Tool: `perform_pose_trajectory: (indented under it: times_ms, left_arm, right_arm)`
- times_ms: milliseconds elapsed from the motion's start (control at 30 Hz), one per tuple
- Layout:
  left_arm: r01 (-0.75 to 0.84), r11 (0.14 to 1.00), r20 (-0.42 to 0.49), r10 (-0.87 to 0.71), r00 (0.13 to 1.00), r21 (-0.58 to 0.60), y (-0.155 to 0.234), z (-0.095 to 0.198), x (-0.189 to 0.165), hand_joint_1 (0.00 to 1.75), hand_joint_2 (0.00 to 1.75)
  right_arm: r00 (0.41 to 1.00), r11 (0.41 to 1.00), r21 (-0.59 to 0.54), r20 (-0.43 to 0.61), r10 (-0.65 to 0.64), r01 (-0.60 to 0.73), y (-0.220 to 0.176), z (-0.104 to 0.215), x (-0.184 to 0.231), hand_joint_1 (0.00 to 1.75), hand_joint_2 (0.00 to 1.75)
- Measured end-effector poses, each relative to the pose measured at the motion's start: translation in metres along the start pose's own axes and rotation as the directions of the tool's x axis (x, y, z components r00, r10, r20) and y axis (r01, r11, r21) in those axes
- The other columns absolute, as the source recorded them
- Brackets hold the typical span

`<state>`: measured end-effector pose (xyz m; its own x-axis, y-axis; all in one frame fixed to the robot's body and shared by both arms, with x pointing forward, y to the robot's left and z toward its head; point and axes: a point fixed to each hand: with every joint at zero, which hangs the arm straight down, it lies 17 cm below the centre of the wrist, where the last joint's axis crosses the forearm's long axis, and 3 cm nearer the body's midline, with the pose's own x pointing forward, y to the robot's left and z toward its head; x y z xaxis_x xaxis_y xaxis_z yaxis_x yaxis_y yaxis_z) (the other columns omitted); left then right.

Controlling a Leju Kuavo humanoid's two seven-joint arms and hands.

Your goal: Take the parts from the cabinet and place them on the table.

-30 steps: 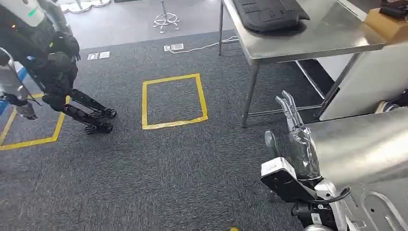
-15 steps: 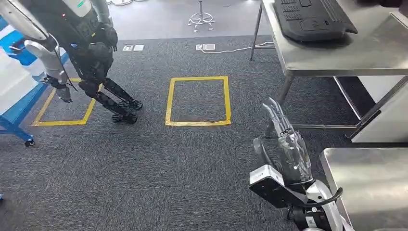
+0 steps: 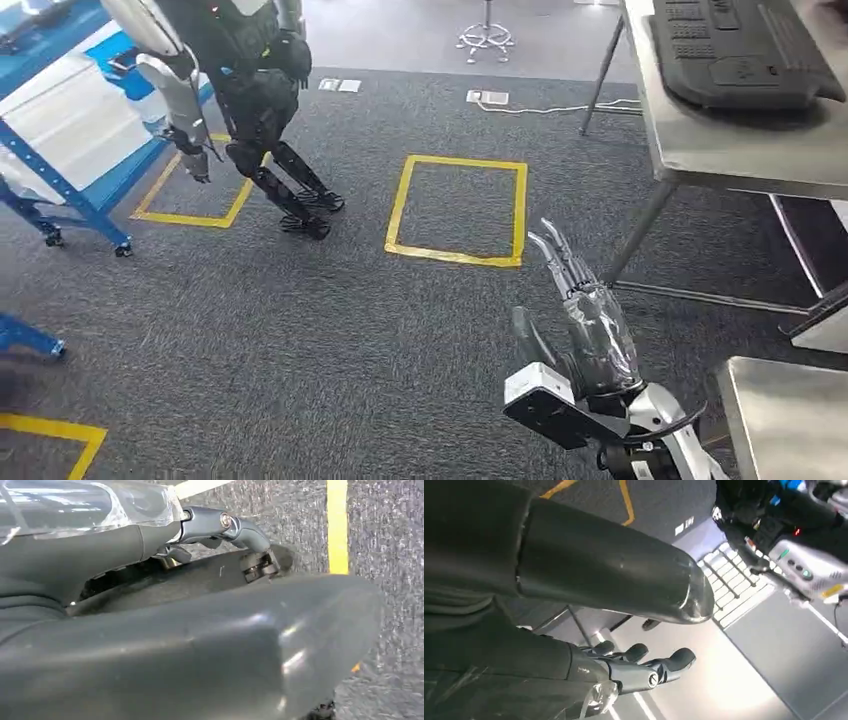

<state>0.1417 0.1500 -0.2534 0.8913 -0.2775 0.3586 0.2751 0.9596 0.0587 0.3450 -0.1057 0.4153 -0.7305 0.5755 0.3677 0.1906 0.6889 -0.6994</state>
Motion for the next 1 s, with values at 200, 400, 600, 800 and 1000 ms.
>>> perform_pose_trajectory:
  times_ms: [200, 400, 600, 800, 1000]
  left_arm:
    - [-0.004, 1.0, -0.002, 0.004, 1.0, -0.01, -0.004, 0.001, 0.0, 0.0, 0.0]
    - [-0.002, 1.0, 0.001, 0.002, 1.0, -0.012, -0.004, 0.001, 0.001, 0.0, 0.0]
    - [-0.002, 1.0, 0.001, 0.002, 1.0, -0.009, -0.003, 0.0, 0.003, 0.0, 0.0]
    - [-0.001, 1.0, 0.02, 0.001, 1.0, 0.001, 0.002, -0.001, 0.015, 0.0, 0.0]
    - [-0.003, 1.0, -0.008, 0.003, 1.0, 0.003, 0.001, 0.0, -0.002, 0.0, 0.0]
  right_arm:
    - [1.0, 1.0, 0.022, -0.011, -0.006, 0.007, 0.008, 0.005, -0.001, 0.0, 0.0]
    - [1.0, 0.999, 0.045, -0.019, -0.012, 0.013, 0.016, 0.011, -0.002, 0.0, 0.0]
    - [1.0, 0.998, 0.054, -0.018, -0.012, 0.013, 0.019, 0.012, -0.001, 0.0, 0.0]
    - [1.0, 0.998, 0.062, -0.019, -0.012, 0.013, 0.021, 0.013, -0.001, 0.0, 0.0]
    - [1.0, 0.997, 0.07, -0.022, -0.011, 0.013, 0.023, 0.014, -0.002, 0.0, 0.0]
